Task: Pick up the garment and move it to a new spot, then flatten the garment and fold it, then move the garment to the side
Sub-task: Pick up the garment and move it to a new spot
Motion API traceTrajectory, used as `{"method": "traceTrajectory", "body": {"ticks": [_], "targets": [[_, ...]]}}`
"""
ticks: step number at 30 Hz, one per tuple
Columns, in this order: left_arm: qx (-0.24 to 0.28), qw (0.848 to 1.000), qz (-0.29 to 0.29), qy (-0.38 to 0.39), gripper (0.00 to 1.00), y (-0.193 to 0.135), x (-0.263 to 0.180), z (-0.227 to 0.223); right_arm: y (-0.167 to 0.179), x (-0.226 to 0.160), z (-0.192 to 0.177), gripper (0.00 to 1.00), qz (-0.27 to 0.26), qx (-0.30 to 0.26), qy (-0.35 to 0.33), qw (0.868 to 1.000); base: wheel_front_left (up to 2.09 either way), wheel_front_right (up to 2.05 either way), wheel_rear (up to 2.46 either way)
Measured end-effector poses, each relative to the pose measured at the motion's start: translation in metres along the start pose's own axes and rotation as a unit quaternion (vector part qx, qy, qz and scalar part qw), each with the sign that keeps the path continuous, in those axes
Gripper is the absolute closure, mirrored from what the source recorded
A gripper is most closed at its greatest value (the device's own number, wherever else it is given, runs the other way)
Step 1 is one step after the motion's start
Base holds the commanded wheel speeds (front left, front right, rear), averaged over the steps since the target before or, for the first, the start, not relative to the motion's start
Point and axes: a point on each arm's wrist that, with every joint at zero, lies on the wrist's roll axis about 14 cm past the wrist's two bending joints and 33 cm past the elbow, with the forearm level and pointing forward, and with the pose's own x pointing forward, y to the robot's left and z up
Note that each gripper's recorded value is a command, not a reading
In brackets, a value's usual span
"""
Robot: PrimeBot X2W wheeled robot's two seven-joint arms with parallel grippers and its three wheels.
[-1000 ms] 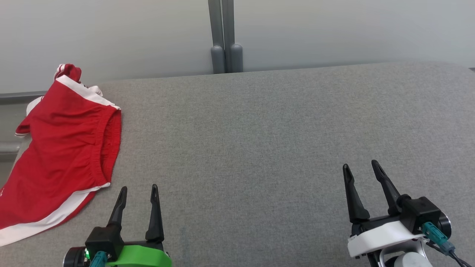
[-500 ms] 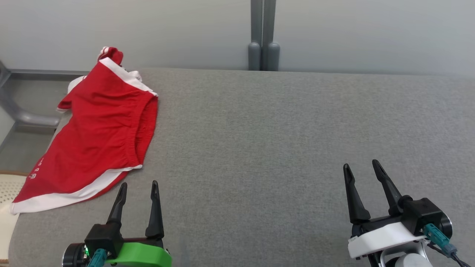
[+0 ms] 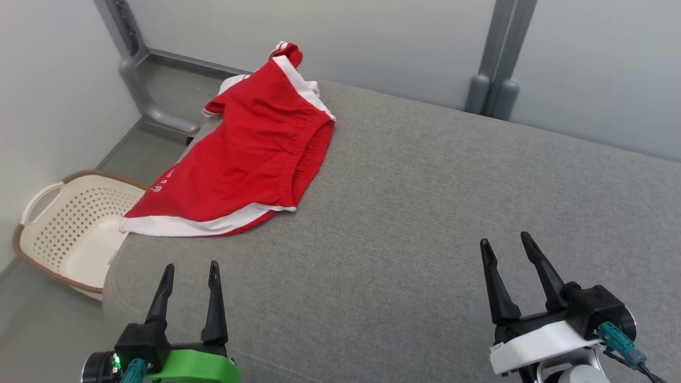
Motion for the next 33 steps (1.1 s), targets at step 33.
{"method": "traceTrajectory", "body": {"ticks": [33], "targets": [[0.079,0.992,-0.079,0.052,0.00,-0.007,0.123,0.000,-0.029,0.028,-0.020,0.00,-0.017,-0.005,0.006,1.000,0.00,0.00,0.00]]}}
